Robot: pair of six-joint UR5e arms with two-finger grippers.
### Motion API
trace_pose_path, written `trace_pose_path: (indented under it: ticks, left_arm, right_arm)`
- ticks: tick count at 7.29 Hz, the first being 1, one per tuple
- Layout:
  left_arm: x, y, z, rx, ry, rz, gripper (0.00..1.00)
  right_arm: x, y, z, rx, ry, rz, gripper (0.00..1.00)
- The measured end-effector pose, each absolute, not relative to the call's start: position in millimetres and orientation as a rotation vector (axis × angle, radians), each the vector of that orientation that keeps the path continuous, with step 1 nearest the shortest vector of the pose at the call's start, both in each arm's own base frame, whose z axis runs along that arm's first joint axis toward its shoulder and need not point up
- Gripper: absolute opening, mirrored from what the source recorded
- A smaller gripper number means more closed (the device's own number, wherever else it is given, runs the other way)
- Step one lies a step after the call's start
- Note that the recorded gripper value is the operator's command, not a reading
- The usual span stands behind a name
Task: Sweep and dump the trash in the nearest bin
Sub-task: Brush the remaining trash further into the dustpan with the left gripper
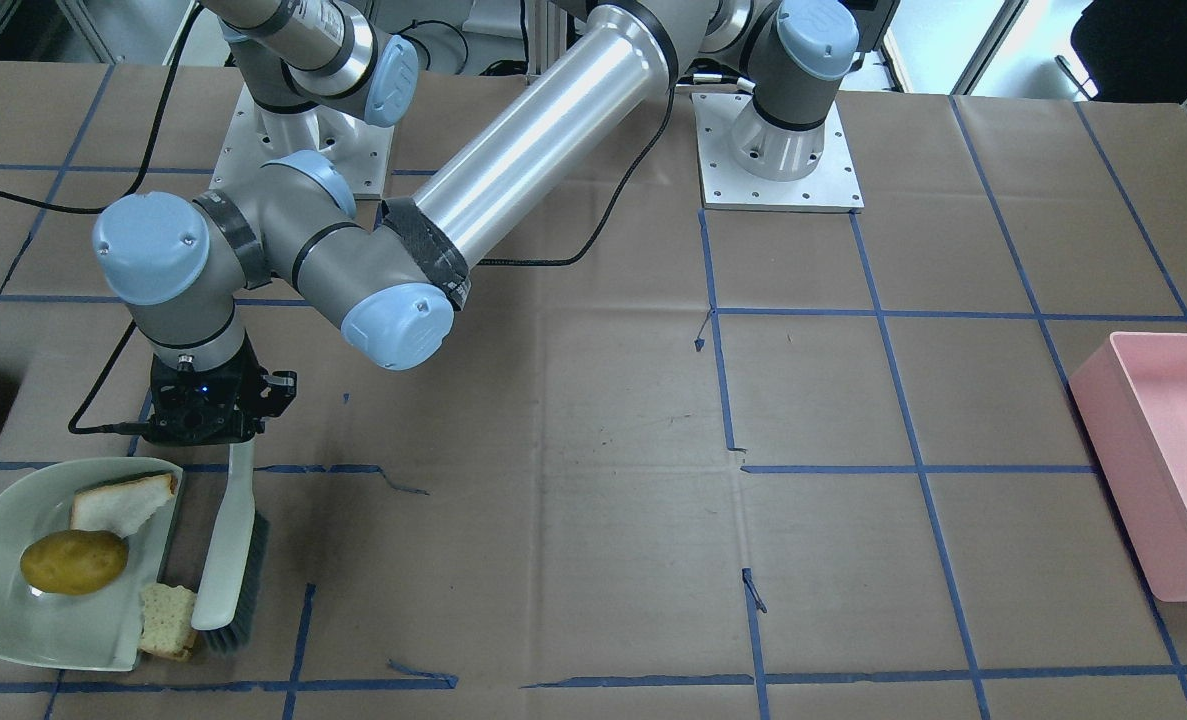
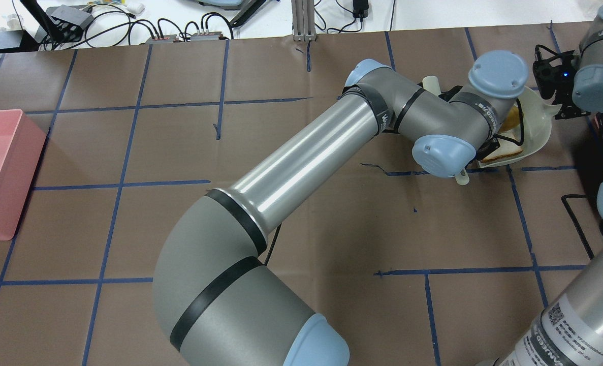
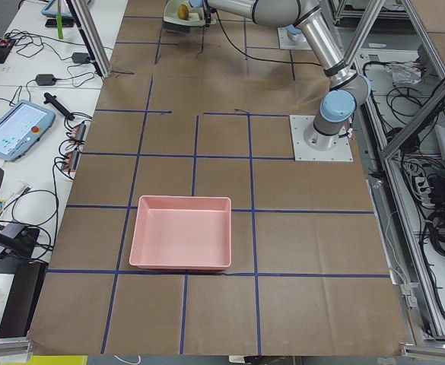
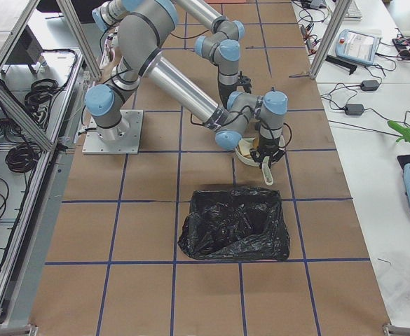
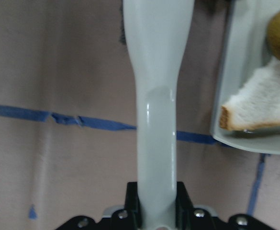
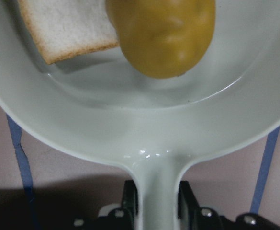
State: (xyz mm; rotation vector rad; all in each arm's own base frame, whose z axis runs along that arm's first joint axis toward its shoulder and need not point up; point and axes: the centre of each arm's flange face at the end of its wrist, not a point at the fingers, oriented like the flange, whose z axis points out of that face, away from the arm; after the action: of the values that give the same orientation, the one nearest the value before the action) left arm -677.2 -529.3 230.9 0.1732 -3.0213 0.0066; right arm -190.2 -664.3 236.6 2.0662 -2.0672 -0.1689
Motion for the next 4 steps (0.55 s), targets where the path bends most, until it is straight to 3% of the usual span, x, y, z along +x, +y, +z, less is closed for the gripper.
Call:
trace_pose_path:
  ticks: [4]
  left_arm:
    - [-692.4,-546.0,217.7,0.046,-3.070,-0.171,0.00]
  right_arm:
    - [-191.1,-666.2,233.4,2.068,-2.069,-0.173,0.00]
